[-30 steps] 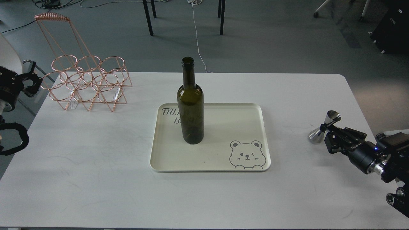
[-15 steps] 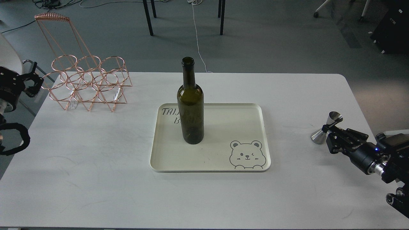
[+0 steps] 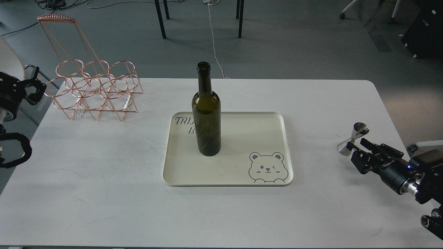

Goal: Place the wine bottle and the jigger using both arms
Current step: 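Lower the jigger onto the table, release, and withdraw the right gripper, then reach the left gripper toward the neck of the green wine bottle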

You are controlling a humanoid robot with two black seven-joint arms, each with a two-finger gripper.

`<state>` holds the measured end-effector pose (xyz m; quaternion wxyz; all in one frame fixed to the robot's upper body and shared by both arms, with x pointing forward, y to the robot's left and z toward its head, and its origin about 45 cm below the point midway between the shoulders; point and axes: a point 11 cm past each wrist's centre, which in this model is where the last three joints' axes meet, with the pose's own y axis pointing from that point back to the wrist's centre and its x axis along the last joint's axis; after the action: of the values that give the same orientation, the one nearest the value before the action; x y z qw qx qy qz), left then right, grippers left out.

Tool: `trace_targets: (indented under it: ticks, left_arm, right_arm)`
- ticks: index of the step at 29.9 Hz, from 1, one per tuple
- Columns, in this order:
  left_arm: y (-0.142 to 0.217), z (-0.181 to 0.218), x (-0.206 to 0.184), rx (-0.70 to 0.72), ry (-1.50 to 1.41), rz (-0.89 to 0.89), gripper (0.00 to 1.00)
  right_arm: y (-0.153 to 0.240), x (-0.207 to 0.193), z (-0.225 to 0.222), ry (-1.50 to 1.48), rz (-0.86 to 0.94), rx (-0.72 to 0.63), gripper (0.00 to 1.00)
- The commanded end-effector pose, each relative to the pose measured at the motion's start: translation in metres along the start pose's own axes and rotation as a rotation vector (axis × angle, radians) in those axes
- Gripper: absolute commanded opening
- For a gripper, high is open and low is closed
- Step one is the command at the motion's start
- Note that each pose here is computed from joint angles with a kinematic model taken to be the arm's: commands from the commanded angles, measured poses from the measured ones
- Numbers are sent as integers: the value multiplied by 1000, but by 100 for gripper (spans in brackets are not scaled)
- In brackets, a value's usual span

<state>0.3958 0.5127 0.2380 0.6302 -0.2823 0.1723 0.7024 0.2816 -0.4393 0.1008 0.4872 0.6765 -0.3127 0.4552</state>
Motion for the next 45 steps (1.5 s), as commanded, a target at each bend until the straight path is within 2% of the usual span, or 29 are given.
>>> trace_targets:
  ticks: [1, 4, 10, 19, 23, 28, 33, 40, 45]
  left_arm:
    - [-1, 12, -6, 1, -17, -26, 99]
    - [1, 28, -17, 28, -65, -77, 99]
    - [9, 54, -38, 113, -192, -165, 98]
    - [36, 81, -127, 279, -549, -494, 98]
    - [46, 93, -154, 292, -648, -577, 98]
    - [50, 100, -203, 258, -829, -727, 98]
    - [59, 90, -244, 217, -1086, -904, 98]
    - [78, 39, -267, 191, -1421, -1141, 98]
    - [85, 3, -277, 87, -1671, -1266, 98]
  right_arm:
    - [23, 8, 18, 14, -12, -37, 84]
    - [39, 18, 37, -44, 16, -114, 90]
    - [51, 45, 64, -138, 114, -228, 94]
    - [27, 91, 62, -243, 277, -229, 95]
    - [12, 102, 54, -383, 367, -233, 95]
    - [2, 144, 65, -582, 540, -276, 95]
    - [-18, 180, 60, -769, 595, -210, 95]
    - [-39, 211, 53, -1032, 647, -114, 95]
    - [-40, 231, 62, -1227, 690, -44, 95]
